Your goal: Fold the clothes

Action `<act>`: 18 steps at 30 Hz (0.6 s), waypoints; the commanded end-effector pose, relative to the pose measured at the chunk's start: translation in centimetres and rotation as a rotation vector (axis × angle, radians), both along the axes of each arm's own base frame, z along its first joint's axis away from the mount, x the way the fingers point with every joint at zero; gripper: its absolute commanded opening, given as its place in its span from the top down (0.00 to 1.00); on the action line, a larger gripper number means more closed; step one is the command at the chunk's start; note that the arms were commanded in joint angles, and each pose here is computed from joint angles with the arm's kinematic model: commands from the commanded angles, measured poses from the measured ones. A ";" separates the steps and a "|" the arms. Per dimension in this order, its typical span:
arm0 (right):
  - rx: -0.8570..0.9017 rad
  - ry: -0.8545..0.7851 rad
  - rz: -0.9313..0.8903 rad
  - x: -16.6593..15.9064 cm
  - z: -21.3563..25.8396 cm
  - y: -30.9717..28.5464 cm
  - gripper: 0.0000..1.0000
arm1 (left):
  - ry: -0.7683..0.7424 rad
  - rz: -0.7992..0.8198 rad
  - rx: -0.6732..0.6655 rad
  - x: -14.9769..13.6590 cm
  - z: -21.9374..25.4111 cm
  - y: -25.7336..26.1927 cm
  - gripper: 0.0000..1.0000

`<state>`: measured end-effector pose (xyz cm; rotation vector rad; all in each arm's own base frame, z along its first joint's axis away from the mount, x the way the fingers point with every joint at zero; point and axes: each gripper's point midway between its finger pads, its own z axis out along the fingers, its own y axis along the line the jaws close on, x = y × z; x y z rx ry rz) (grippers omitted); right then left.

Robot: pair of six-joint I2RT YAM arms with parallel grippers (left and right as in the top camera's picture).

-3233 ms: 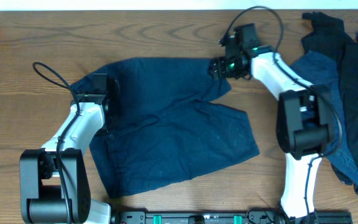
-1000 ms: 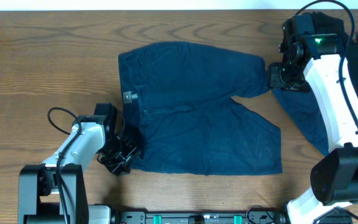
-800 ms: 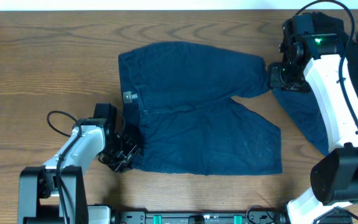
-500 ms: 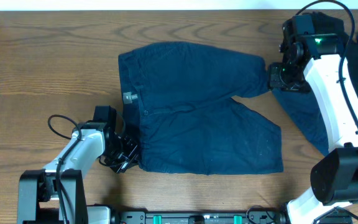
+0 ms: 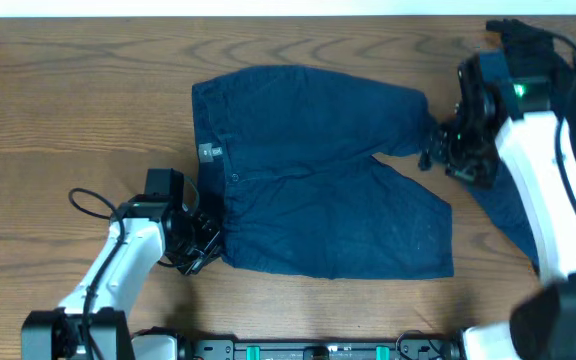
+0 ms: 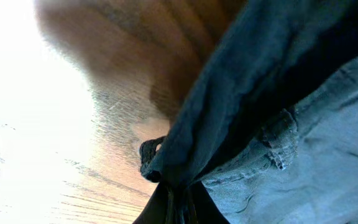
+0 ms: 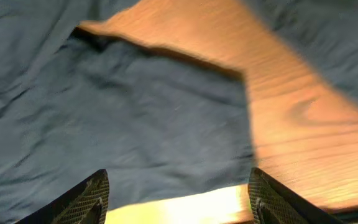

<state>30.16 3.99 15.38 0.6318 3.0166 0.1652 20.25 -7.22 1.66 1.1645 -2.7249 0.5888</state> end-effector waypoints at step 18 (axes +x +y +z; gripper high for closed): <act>0.255 0.104 -0.555 -17.6 -7.5 4.0 0.47 | -0.060 -0.082 0.021 0.4 0.3 0.3 0.94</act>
